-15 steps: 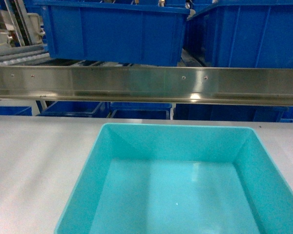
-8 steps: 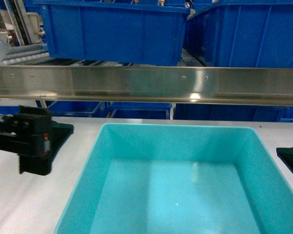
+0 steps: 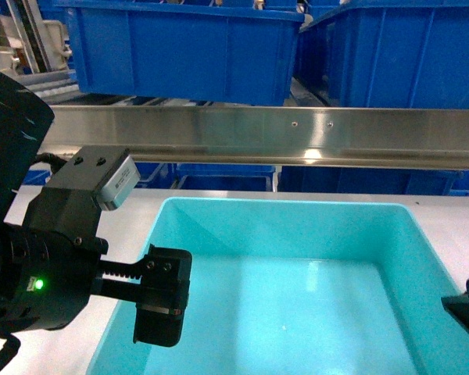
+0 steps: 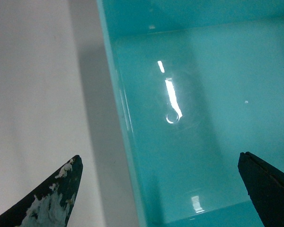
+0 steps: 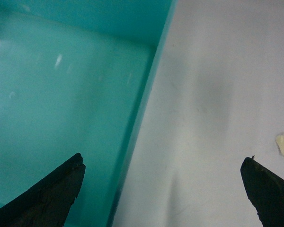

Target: Organize blue bins on left shelf correctly

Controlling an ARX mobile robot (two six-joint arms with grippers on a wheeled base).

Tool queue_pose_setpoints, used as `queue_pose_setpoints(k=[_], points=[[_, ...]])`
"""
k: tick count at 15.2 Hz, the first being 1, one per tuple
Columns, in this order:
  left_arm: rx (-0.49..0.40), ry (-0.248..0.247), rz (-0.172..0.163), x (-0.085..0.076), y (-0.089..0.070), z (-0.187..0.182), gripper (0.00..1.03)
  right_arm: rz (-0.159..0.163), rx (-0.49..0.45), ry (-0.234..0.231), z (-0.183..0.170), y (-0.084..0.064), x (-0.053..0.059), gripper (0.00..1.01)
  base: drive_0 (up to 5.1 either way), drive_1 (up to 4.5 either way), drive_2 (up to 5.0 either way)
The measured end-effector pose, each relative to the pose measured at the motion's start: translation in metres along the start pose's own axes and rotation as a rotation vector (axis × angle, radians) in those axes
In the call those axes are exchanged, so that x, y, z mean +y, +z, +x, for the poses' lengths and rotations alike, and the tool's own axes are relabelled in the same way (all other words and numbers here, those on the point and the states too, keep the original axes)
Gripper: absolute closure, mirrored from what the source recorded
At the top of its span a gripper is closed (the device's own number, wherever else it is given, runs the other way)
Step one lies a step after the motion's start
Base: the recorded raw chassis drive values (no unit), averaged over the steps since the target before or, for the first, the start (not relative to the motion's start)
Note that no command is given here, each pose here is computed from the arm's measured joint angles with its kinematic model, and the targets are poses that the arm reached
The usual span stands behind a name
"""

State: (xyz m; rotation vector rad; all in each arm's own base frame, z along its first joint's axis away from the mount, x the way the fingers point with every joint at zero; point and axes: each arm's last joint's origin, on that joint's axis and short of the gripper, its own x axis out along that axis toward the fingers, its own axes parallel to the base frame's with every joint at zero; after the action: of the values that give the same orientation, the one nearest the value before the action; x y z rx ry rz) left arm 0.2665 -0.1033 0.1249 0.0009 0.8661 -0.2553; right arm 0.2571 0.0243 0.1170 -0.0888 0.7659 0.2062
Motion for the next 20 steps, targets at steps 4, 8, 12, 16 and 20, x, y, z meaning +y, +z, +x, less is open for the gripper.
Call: queue_pose_setpoints(k=[4, 8, 12, 16, 20], points=[[0.104, 0.024, -0.047, 0.002, -0.022, 0.019, 0.05, -0.018, 0.038, -0.008, 0.009, -0.012, 0.0, 0.03, 0.0, 0.0, 0.0], [0.124, 0.037, -0.064, 0.0, -0.03, 0.026, 0.05, -0.029, 0.063, -0.023, 0.016, -0.024, 0.0, 0.03, 0.0, 0.0, 0.0], [0.146, 0.043, -0.068, -0.003, -0.036, 0.027, 0.19, -0.033, 0.088, -0.034, 0.018, -0.031, 0.0, 0.12, 0.0, 0.0, 0.0], [0.147, 0.045, -0.063, -0.006, -0.037, 0.027, 0.59, -0.054, 0.098, -0.031, 0.016, -0.035, 0.003, 0.52, 0.0, 0.0, 0.0], [0.131, 0.029, -0.114, -0.012, -0.037, 0.027, 1.01, -0.011, 0.066, -0.008, 0.015, -0.033, 0.006, 0.99, 0.0, 0.0, 0.0]])
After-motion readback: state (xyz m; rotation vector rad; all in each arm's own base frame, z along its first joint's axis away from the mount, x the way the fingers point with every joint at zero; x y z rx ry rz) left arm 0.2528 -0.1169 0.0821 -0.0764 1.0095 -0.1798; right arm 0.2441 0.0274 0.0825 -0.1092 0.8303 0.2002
